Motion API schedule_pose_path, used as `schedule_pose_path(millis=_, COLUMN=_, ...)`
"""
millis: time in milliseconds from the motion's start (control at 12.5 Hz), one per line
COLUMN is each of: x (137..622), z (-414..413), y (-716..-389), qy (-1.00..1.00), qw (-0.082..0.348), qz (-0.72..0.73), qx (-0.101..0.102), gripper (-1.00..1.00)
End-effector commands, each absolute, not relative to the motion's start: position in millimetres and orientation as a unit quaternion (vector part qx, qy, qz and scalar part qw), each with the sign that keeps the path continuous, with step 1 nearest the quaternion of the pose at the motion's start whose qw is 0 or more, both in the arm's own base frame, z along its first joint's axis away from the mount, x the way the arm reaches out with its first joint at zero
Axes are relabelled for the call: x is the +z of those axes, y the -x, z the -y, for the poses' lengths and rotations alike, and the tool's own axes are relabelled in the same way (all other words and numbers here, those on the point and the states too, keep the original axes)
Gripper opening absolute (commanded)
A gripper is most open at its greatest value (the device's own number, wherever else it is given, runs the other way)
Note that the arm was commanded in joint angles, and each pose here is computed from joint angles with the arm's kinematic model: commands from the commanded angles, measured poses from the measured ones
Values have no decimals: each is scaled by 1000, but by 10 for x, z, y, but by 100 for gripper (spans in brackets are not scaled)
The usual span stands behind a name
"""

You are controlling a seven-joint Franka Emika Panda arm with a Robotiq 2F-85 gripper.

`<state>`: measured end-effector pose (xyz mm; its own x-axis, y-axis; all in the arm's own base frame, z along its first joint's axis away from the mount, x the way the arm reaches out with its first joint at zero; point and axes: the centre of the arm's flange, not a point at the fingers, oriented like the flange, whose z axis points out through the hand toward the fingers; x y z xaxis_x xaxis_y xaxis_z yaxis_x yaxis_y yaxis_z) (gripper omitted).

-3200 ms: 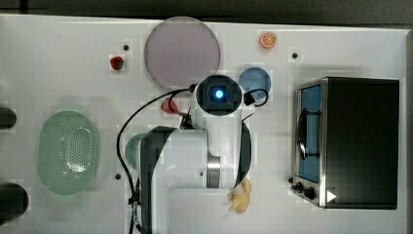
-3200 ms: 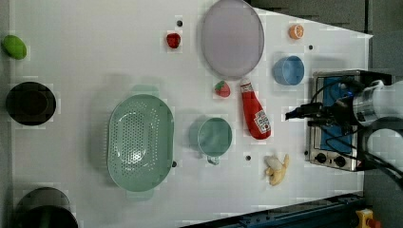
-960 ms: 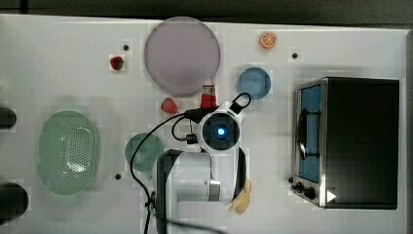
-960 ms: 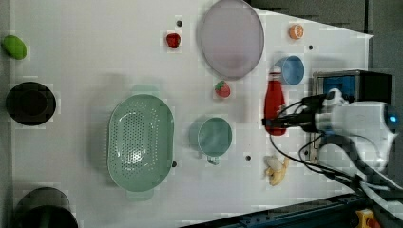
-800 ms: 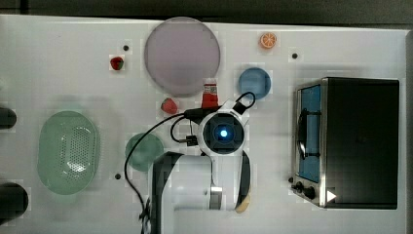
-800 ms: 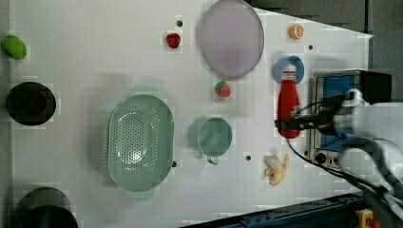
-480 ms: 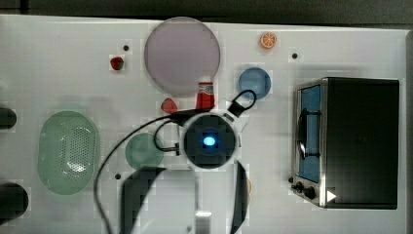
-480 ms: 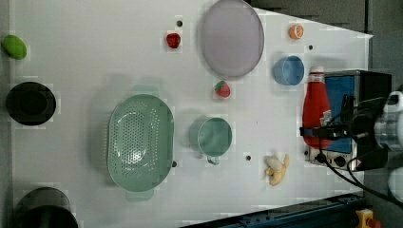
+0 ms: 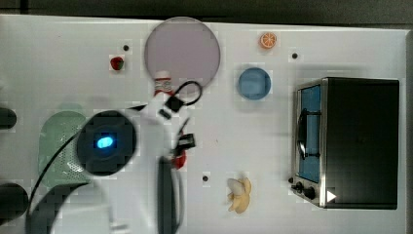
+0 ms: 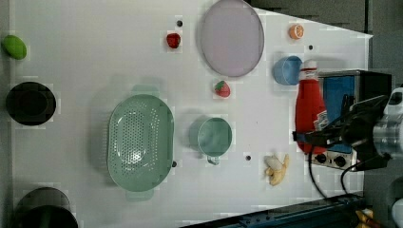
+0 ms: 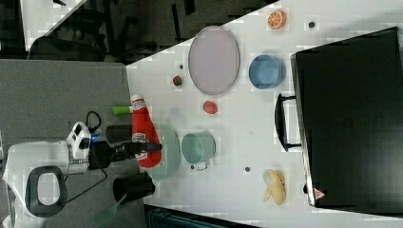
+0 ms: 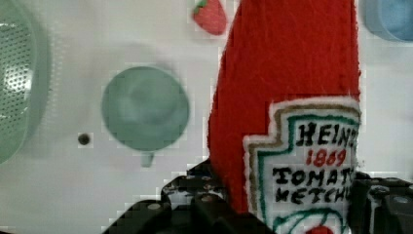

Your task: Pick Ketchup from the table and place it in strainer.

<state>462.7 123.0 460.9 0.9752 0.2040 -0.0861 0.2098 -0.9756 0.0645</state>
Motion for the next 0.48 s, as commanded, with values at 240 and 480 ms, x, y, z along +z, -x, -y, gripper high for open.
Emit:
schedule_pose_path(millis=240, x=4479, z=-2212, y=-4480, qy=-999, qw=31, qz=-27, qx=-10, gripper=26)
schedule_pose_path(millis=480, x=4199, z=-2809, y=-4410, qy=-1000, qw=2, qz=-13, qx=13, gripper=26)
